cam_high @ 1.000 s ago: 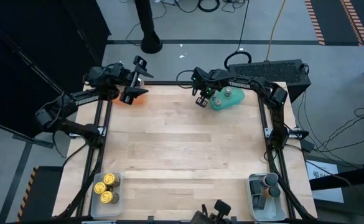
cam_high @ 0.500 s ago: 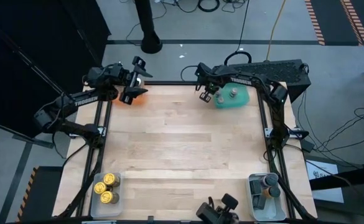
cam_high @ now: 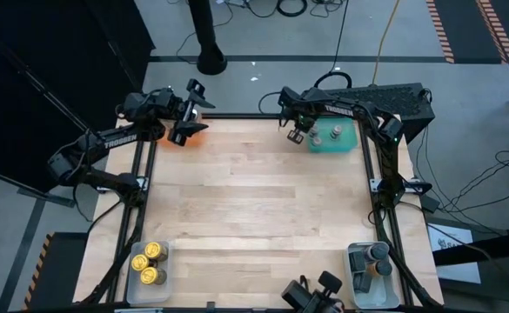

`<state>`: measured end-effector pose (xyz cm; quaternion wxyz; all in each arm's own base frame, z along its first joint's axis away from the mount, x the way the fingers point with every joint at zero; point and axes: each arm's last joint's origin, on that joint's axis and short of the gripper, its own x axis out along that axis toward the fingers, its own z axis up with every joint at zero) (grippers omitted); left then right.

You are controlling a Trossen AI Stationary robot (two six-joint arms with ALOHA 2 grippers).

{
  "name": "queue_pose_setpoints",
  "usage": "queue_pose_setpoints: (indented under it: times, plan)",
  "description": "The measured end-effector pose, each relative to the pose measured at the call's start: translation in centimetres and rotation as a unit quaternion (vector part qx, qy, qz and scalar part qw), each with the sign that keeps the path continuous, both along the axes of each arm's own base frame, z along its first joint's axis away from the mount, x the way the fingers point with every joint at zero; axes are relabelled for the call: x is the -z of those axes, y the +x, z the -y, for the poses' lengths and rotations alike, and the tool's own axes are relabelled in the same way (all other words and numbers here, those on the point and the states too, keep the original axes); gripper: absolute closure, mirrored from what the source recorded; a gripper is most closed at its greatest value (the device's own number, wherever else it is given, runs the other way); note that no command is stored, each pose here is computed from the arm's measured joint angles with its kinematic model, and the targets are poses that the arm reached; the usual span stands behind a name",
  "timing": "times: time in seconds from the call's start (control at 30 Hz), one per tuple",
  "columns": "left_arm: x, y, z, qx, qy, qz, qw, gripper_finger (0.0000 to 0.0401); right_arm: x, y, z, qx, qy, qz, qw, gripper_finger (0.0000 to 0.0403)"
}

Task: Sort spices by type
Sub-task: Adjust the blue bin

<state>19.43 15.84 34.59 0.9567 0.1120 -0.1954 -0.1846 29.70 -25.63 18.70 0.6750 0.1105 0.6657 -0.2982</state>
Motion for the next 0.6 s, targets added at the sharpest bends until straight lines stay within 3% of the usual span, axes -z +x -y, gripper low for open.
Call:
queue_pose_setpoints:
  times: [0.3, 0.6]
  plan:
    - [0.06, 0.04, -0.03, 0.001, -0.003, -0.005, 1.0, 0.0136, -0.02, -0.88, -0.33, -0.008, -0.01, -0.072, 0.997, 0.0403]
    - [0.2, 0.13, -0.1, 0.003, -0.01, -0.013, 1.0, 0.0136, -0.73, -0.37, -0.92, -0.033, -0.021, -0.062, 0.997, 0.0403]
